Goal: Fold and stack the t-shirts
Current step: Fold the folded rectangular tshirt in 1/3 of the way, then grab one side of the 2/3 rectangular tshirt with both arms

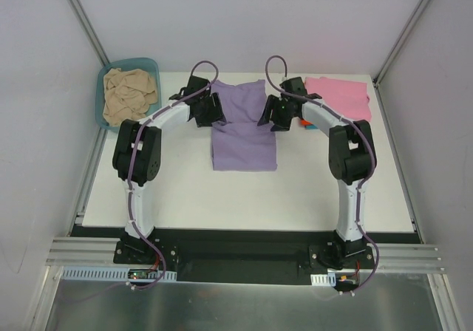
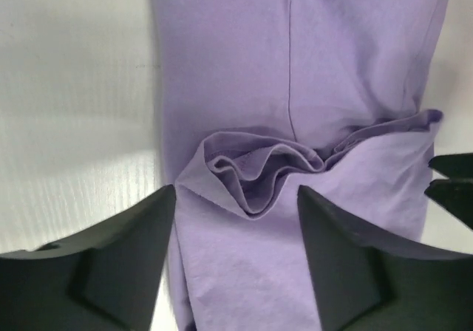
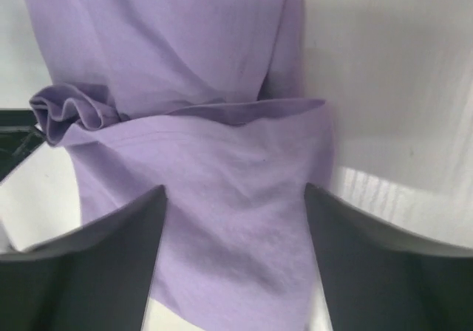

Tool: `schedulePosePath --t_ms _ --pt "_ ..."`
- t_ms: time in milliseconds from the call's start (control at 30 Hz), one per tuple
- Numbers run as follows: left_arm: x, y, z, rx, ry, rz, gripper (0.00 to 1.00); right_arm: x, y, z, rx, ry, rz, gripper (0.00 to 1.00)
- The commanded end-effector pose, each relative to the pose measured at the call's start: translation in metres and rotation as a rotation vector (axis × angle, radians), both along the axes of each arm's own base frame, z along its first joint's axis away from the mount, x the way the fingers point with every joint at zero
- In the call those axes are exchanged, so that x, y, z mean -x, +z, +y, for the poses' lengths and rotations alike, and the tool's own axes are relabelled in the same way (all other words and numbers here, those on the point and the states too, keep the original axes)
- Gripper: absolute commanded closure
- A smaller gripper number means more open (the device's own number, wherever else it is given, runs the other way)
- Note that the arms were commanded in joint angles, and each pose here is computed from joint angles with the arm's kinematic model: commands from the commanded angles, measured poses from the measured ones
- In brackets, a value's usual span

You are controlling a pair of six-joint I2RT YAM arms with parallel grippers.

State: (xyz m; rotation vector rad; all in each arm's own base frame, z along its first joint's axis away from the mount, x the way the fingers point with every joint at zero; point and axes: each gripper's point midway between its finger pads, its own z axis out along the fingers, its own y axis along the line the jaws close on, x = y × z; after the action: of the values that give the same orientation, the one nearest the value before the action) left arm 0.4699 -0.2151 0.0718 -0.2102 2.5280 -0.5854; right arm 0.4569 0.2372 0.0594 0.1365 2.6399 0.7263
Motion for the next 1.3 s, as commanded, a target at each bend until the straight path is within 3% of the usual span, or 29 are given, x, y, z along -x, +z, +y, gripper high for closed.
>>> schedulePosePath --t_ms 0,33,67,233,367,467,600,933,1100,1267 --pt "-0.005 0.043 -0.003 0.041 -0.012 -0.062 0.17 -0.002 0.041 0.0 -0.013 0.041 -0.06 0.07" --pt "-0.002 0.048 -0.003 0.049 -0.014 -0.065 0.11 0.002 0.054 0.0 -0.019 0.046 -0.077 0.02" --pt "0.001 0.064 -0.004 0.068 -0.013 -0.087 0.02 0.01 0.053 -0.002 -0.014 0.05 -0.065 0.03" --pt "0.044 0.079 -0.012 0.107 -0.055 -0.074 0.01 0.05 0.082 -0.009 -0.021 0.064 -0.112 0.03" --pt "0.086 0.084 -0.03 0.126 -0.105 -0.057 0.01 0.097 0.073 0.002 -0.041 0.098 -0.071 0.03" --pt "0.112 0.065 -0.046 0.098 -0.13 -0.015 0.01 0.123 0.055 0.018 -0.113 0.127 -0.026 0.03" --pt "0.126 0.034 -0.048 0.079 -0.107 0.07 0.01 0.128 0.045 0.035 -0.168 0.144 0.0 0.03" --pt "0.158 -0.049 -0.037 0.021 -0.068 0.301 0.01 0.145 -0.02 0.026 -0.061 0.107 0.133 0.03" --pt "0.196 -0.073 -0.019 -0.022 -0.061 0.374 0.01 0.181 -0.033 0.019 -0.019 0.139 0.158 0.03" --pt "0.238 -0.069 0.001 -0.033 -0.053 0.38 0.01 0.221 -0.03 0.012 0.023 0.171 0.135 0.03"
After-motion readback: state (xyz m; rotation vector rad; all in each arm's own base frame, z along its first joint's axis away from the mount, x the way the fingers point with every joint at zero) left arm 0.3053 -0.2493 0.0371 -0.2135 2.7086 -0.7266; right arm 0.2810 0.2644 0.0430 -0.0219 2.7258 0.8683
